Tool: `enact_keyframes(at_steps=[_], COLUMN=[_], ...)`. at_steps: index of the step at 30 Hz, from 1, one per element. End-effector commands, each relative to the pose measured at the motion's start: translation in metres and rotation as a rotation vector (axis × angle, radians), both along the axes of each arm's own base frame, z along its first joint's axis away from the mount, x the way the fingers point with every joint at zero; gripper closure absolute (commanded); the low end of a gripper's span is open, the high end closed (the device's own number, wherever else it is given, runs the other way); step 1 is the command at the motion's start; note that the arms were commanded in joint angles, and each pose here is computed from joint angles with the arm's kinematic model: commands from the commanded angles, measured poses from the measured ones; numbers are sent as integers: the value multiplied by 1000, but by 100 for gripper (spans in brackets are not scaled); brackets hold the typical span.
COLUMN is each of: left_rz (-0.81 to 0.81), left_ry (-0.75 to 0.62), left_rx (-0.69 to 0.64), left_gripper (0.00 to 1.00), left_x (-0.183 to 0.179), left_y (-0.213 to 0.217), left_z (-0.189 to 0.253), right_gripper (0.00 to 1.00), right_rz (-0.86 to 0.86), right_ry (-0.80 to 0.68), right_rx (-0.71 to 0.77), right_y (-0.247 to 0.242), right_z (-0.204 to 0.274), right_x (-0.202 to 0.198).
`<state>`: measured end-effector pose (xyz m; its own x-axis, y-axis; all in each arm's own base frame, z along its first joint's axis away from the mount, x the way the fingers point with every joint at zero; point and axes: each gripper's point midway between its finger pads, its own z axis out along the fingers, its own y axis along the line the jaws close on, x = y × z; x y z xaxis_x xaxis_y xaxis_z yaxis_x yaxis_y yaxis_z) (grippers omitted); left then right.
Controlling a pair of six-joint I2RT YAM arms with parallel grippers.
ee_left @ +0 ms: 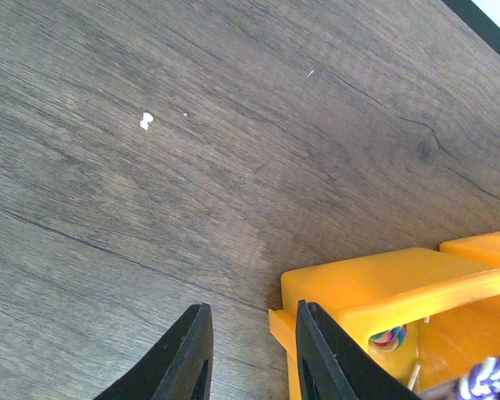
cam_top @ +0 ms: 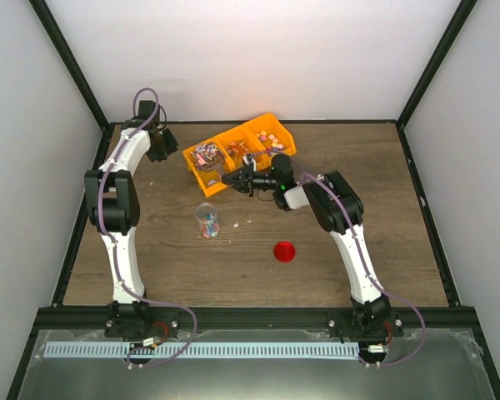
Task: Pack the candies
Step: Scoop the fake candies from the storage box.
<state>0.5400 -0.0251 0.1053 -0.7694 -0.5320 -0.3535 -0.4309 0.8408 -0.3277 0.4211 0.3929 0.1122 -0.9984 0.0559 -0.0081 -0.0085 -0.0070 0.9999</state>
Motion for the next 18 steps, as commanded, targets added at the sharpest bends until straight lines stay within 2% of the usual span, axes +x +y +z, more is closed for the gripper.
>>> enact_keyframes(at_steps=[1,10,18], left_rz=[-1,-5,-11], left_ry=[-19,-16,-17], left_rx=[-11,-6,2], left_gripper=[70,70,70], left_x=[-1,-3,-7], left_y=[-2,-1,0], left_z=[9,7,9], right_gripper=[99,99,99], right_rz=[-24,-23,-16], right_ry=[-76,-99,-138], right_rx=[57,124,105], right_y=[-7,-10,-19], right_z=[22,45,52], right_x=[9,6,-1])
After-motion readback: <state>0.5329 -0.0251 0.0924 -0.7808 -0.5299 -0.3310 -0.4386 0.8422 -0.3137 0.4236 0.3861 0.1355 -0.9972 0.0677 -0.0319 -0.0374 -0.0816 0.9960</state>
